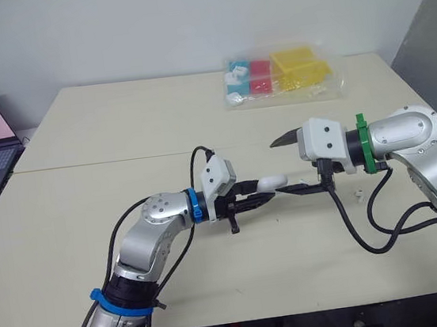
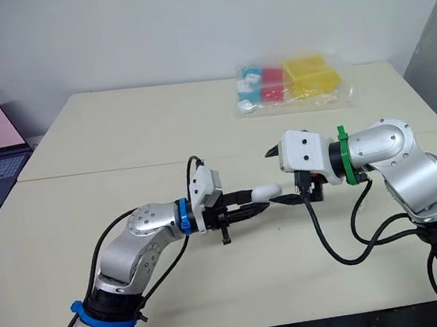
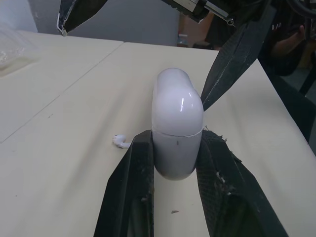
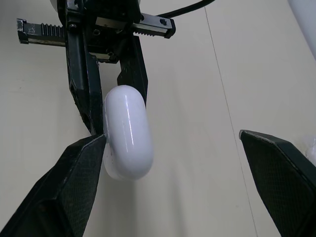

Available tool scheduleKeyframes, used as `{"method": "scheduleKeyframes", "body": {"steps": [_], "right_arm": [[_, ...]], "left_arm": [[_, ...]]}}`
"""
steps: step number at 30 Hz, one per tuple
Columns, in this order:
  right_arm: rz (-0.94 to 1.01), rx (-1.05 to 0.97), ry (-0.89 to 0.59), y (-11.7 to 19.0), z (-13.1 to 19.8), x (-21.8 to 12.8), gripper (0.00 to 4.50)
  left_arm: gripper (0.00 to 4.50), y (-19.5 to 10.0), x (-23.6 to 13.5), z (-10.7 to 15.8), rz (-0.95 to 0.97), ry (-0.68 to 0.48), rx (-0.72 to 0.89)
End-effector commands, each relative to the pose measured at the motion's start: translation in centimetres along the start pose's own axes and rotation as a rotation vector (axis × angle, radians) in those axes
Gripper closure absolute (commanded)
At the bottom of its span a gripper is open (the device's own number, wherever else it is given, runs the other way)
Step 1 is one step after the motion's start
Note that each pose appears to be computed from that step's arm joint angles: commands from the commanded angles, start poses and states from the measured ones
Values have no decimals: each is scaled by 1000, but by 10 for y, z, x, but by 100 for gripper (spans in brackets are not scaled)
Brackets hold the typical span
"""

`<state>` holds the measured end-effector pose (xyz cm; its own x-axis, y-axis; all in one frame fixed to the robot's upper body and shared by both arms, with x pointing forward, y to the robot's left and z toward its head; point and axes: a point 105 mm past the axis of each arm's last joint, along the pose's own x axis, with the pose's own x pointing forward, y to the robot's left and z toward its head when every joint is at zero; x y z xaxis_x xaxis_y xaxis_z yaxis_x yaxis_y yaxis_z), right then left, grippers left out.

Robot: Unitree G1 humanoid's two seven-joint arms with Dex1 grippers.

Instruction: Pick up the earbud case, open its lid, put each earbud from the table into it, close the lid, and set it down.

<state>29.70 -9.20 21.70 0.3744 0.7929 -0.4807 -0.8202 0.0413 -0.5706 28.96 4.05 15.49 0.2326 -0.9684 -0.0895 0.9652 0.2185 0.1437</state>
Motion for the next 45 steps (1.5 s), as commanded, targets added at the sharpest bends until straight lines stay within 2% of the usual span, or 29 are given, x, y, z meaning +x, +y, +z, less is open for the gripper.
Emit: {"method": "scheduleKeyframes", "body": {"steps": [1, 21, 29, 33, 37, 40, 43, 45], "right_arm": [[-61, -52, -6, -12, 9, -7, 0], [-58, -14, -9, -14, 11, -16, 0], [-106, 142, -13, -25, 8, -64, 0], [-195, 290, 50, -27, -10, -102, 0], [-312, 477, 172, -16, -53, -124, 0], [-402, 591, 259, 0, -80, -128, 0], [-477, 641, 286, 8, -90, -126, 0], [-597, 741, 334, 12, -105, -126, 0]], "left_arm": [[370, -6, 1, 7, -33, -17, 51], [370, -8, 0, 0, -45, 21, 98], [370, -6, -4, 7, -3, -38, 49], [370, -8, -4, 10, 9, -71, 45], [370, -3, -5, 14, 38, -95, 61], [370, 2, -5, 17, 73, -120, 70], [370, 2, -4, 16, 76, -123, 68], [370, 1, -4, 14, 72, -118, 66]]}}
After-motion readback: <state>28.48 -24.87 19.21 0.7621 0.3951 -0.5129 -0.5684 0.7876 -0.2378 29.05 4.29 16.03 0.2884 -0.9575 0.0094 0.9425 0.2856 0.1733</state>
